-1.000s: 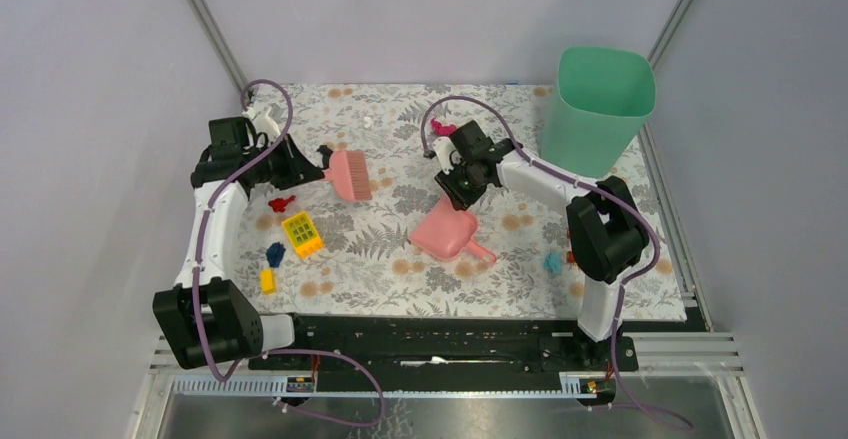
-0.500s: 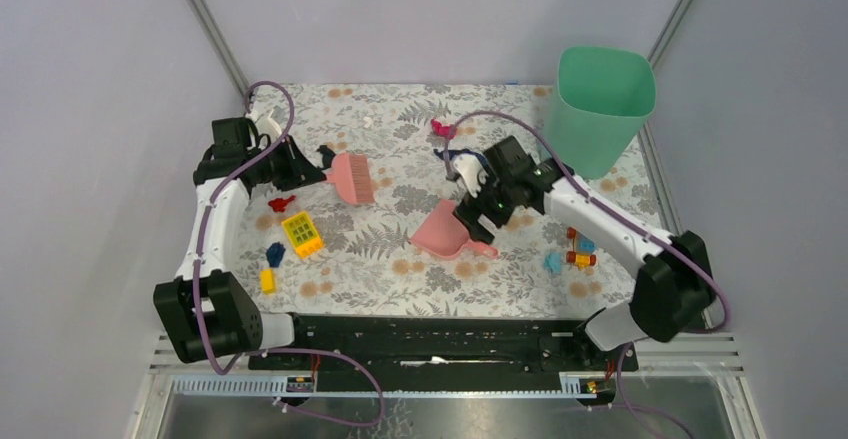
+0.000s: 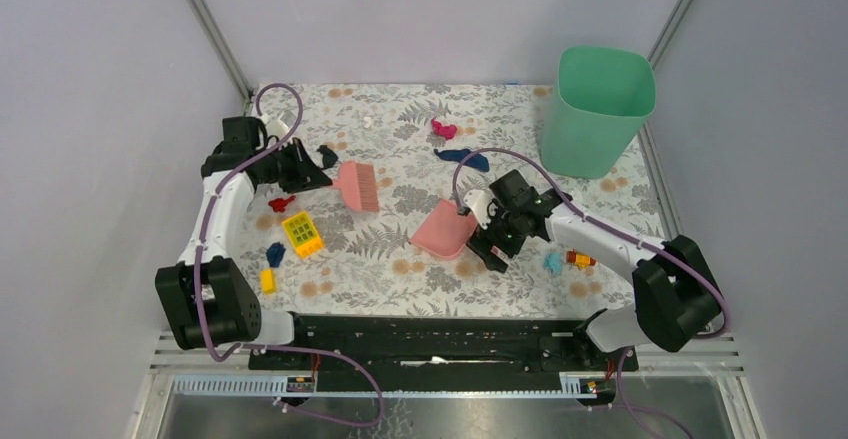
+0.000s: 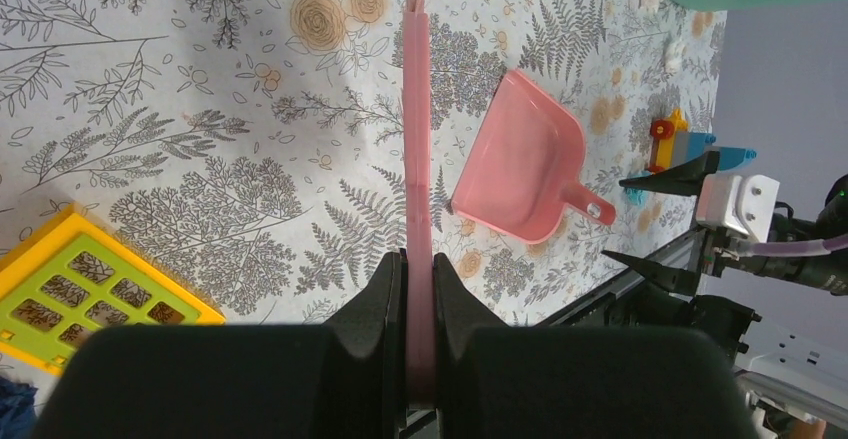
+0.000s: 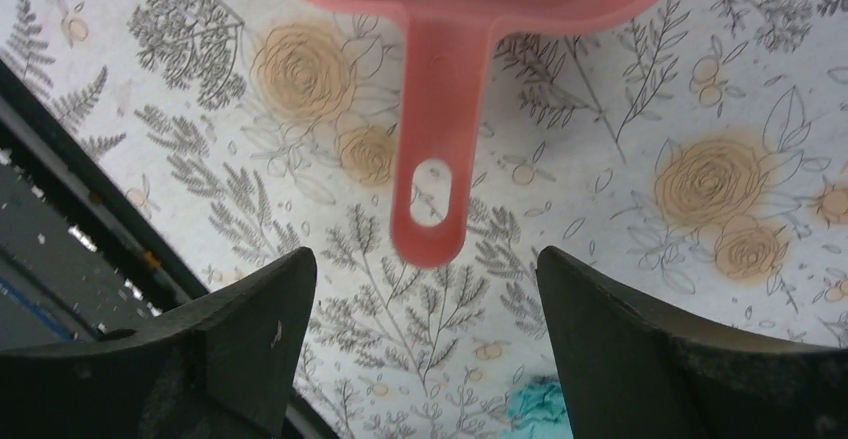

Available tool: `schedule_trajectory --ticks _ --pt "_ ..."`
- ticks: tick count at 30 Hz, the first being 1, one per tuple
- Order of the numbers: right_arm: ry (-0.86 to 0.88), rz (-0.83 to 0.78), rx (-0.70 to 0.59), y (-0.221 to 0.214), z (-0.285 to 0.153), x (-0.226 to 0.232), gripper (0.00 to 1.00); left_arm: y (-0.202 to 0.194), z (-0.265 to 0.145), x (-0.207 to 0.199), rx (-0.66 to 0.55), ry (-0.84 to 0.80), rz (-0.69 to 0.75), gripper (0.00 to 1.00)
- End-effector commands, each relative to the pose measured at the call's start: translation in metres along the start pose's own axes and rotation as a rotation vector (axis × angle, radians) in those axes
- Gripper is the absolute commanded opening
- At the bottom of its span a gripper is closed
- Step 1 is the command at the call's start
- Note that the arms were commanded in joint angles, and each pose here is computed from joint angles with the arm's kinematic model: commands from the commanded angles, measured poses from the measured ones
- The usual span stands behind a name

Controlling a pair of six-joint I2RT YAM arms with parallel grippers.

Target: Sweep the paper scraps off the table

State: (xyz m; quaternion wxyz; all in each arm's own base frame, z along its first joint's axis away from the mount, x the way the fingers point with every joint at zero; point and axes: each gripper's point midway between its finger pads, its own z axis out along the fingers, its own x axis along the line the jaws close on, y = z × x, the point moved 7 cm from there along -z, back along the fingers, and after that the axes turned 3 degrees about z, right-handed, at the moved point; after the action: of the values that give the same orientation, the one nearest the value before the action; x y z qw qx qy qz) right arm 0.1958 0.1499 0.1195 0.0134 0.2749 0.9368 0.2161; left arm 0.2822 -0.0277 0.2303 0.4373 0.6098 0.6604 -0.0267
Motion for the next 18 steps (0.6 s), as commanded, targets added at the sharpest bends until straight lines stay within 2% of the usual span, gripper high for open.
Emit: schedule_trajectory --ticks 1,10,18 --pt "-0.082 -0.021 -0.082 0.025 0.008 -0.013 0.86 0.017 -0.007 -0.011 -0.046 -0.025 0.074 0.0" --pt "-0.142 -0.057 -0.115 0.035 0.03 -0.023 0.71 0.023 -0.006 -0.01 -0.052 -0.012 0.078 0.0" --pt "-0.109 -0.064 -0.105 0.032 0.038 -0.018 0.57 0.021 -0.005 -0.009 -0.047 -0.009 0.076 0.0"
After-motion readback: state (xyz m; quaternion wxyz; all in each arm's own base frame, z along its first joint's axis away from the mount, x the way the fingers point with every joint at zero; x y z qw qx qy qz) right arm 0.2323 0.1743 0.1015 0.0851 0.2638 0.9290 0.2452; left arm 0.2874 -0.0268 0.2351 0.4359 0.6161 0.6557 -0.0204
